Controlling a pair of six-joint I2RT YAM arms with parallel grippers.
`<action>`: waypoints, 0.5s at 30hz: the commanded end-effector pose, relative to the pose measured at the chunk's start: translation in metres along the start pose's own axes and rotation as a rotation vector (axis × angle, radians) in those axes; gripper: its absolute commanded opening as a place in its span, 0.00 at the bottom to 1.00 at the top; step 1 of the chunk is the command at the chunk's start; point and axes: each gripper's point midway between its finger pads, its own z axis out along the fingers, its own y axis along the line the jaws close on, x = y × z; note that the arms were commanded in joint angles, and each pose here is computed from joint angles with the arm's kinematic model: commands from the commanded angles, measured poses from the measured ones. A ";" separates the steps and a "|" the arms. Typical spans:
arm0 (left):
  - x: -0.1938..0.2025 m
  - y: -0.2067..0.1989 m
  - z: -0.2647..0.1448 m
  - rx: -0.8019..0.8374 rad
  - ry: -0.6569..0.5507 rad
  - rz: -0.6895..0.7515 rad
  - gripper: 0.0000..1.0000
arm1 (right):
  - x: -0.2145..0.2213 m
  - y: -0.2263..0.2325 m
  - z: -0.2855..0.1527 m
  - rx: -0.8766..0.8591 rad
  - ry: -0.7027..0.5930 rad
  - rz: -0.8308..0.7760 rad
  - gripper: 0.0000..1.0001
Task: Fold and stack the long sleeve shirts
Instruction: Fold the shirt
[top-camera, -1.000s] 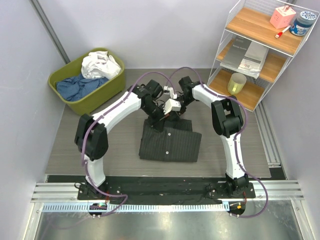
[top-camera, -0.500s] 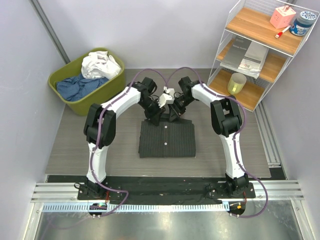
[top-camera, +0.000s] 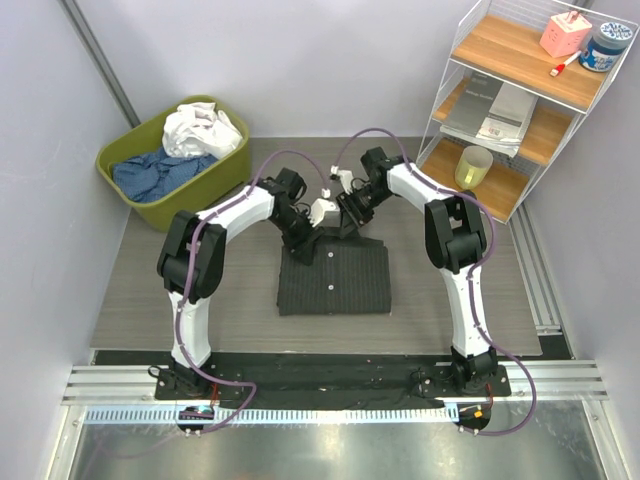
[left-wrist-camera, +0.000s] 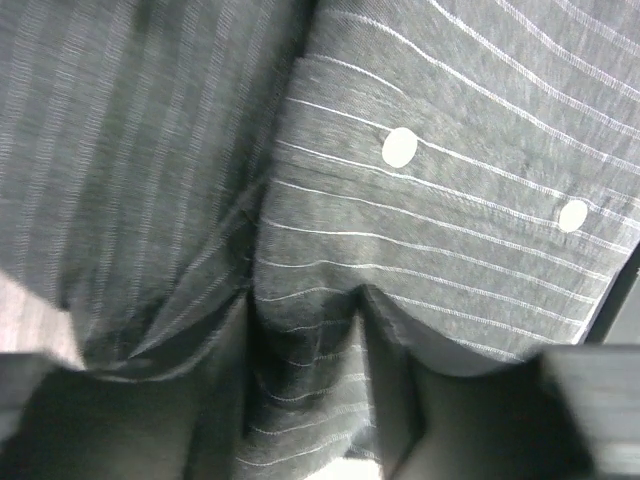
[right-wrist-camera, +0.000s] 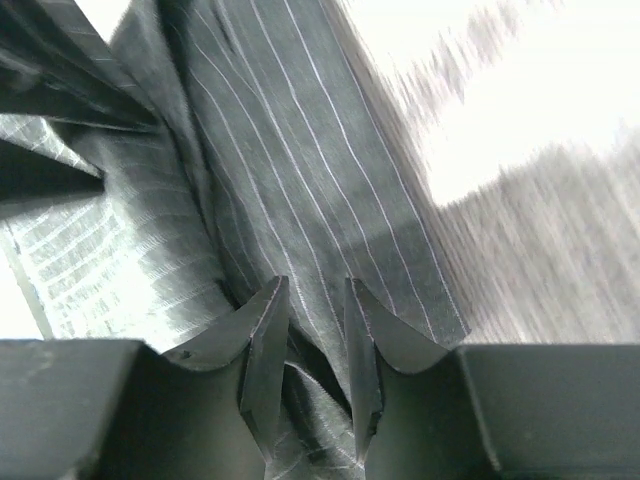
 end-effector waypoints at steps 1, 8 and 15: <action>0.009 -0.018 -0.001 0.067 -0.001 0.031 0.41 | 0.016 0.005 0.001 -0.001 0.025 0.010 0.33; 0.041 -0.058 -0.003 0.170 0.045 0.034 0.24 | 0.049 0.026 -0.004 -0.021 0.066 0.028 0.30; 0.042 -0.103 -0.020 0.245 0.021 0.026 0.31 | 0.062 0.071 -0.022 -0.099 0.069 0.045 0.31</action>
